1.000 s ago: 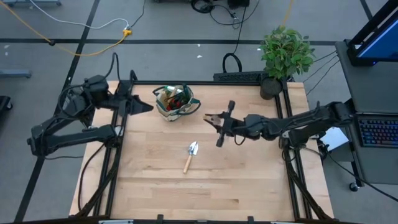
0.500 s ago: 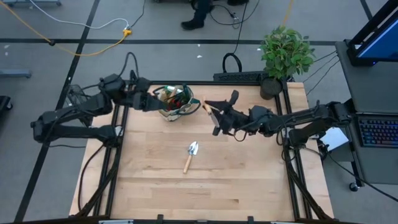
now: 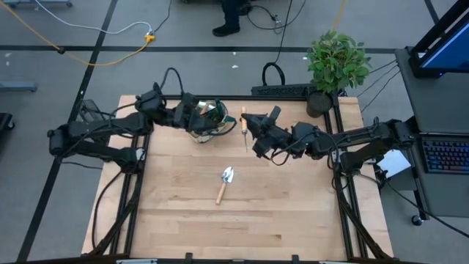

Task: Pick & Place Garden tools in Gardening bag
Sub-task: Put the right trowel into the gardening bag

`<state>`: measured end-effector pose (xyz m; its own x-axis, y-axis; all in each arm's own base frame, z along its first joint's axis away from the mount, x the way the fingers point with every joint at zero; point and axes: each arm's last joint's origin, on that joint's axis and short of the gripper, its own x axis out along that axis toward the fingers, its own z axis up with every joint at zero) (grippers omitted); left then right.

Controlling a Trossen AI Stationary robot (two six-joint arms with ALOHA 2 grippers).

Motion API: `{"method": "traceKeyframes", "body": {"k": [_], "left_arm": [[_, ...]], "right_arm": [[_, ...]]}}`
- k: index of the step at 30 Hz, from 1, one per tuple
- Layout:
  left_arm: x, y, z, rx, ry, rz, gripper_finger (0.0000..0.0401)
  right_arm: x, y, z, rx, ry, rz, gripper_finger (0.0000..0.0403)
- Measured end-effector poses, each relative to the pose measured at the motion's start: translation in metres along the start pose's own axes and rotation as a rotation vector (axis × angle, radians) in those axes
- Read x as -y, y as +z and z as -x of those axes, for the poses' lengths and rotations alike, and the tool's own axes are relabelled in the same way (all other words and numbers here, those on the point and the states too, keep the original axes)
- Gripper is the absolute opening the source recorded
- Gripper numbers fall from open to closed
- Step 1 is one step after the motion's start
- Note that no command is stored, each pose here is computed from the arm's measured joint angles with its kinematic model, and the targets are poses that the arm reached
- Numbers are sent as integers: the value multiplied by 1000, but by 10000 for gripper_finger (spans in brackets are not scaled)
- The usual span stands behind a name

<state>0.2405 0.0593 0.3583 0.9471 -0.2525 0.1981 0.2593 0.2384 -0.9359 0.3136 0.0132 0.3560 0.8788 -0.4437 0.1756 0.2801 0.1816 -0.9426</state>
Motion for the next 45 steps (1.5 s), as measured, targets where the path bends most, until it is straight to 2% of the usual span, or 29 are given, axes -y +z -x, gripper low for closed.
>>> {"method": "traceKeyframes", "body": {"k": [9, 15, 19, 24, 28, 32, 45], "left_arm": [[-26, 3, -16, 31, 68, 50, 130], [-39, 8, -25, 67, 59, 68, 183], [-53, 7, -32, 66, 95, 91, 219], [-66, 9, -39, 74, 108, 109, 244], [-69, 9, -44, 74, 66, 107, 248], [-76, 4, -47, 55, 95, 129, 248], [-77, -3, -50, -7, 105, 121, 248]], "right_arm": [[-3, -2, 0, -59, 23, 181, 60], [-9, -3, 1, -64, 78, 250, 60], [-10, -4, 1, -62, 93, 259, 60], [-22, -3, -3, -64, 135, 286, 60], [-36, -3, -9, -67, 164, 305, 60], [-50, -2, -14, -72, 189, 322, 60], [-51, -1, -15, -62, 192, 317, 60]]}}
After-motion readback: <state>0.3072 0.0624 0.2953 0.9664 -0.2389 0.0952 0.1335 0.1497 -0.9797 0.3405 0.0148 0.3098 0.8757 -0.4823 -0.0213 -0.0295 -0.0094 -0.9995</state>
